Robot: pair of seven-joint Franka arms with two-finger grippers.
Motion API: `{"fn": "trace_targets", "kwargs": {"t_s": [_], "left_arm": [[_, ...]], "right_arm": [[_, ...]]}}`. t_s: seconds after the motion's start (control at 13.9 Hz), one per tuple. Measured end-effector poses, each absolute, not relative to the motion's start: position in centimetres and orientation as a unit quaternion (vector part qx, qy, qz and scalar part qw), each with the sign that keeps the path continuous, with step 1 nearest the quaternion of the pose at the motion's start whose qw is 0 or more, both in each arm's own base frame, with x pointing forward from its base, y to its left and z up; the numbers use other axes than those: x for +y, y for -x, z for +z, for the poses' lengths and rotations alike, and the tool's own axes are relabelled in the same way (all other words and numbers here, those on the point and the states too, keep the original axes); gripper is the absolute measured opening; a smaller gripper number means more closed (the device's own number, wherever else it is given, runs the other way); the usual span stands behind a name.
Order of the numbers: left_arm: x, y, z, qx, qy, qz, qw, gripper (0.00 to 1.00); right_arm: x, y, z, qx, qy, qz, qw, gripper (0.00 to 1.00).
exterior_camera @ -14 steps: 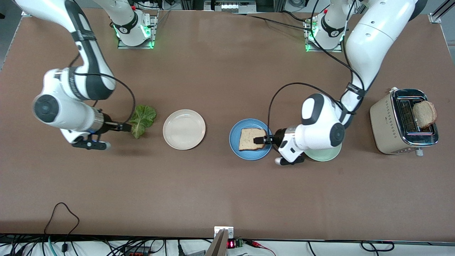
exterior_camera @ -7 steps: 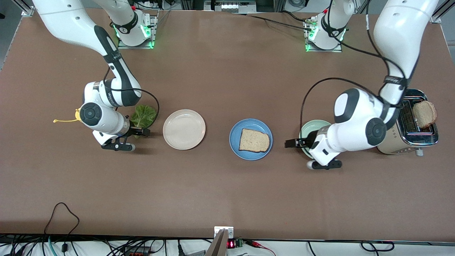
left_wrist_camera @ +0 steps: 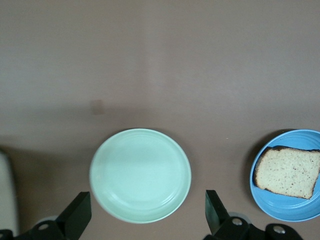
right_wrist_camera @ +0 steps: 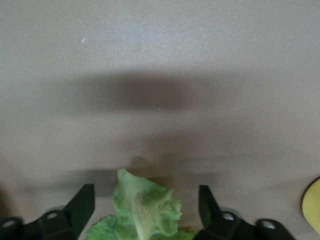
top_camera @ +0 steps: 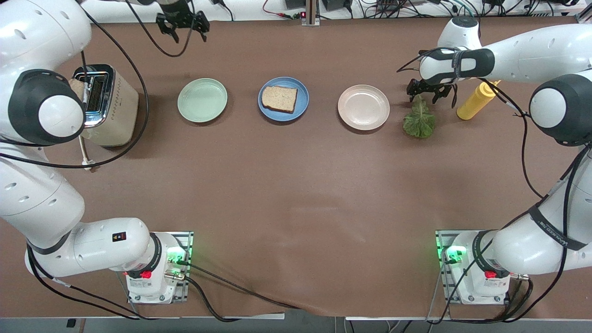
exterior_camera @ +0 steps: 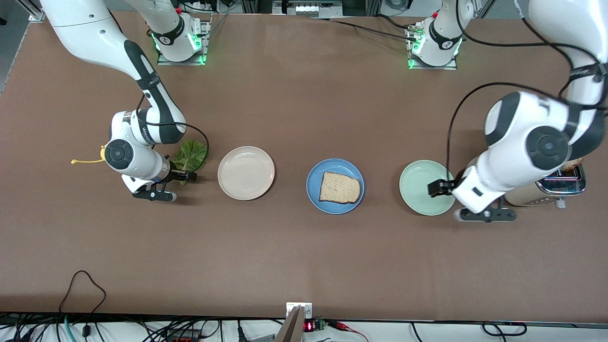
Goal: Make sandwich in blue plate with both arms
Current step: 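Grasp the lettuce with the right gripper while the left gripper returns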
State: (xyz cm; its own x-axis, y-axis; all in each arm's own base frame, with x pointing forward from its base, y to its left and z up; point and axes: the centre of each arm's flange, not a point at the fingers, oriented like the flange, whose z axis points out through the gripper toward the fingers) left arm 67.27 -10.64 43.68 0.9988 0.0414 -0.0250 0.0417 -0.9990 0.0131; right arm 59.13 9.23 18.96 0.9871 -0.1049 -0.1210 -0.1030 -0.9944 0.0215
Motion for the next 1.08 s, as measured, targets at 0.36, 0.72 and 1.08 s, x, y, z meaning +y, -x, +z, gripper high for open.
{"fn": "trace_targets", "kwargs": {"t_s": [0.36, 0.72, 1.08], "left_arm": [[-4.3, -66.7, 51.7, 0.062, -0.998, 0.001, -0.025, 1.0], [2.3, -63.3, 57.5, 0.084, -0.996, -0.004, -0.012, 1.0], [5.4, -60.5, 58.6, 0.054, -0.998, -0.011, 0.006, 1.0]], "right_arm": [[9.2, -59.0, 18.5, -0.052, -0.996, -0.066, 0.008, 0.3], [9.3, -59.1, 18.7, -0.049, -0.997, -0.064, 0.009, 0.05], [9.5, -60.6, 24.6, -0.052, -0.997, -0.048, 0.005, 0.05]]}}
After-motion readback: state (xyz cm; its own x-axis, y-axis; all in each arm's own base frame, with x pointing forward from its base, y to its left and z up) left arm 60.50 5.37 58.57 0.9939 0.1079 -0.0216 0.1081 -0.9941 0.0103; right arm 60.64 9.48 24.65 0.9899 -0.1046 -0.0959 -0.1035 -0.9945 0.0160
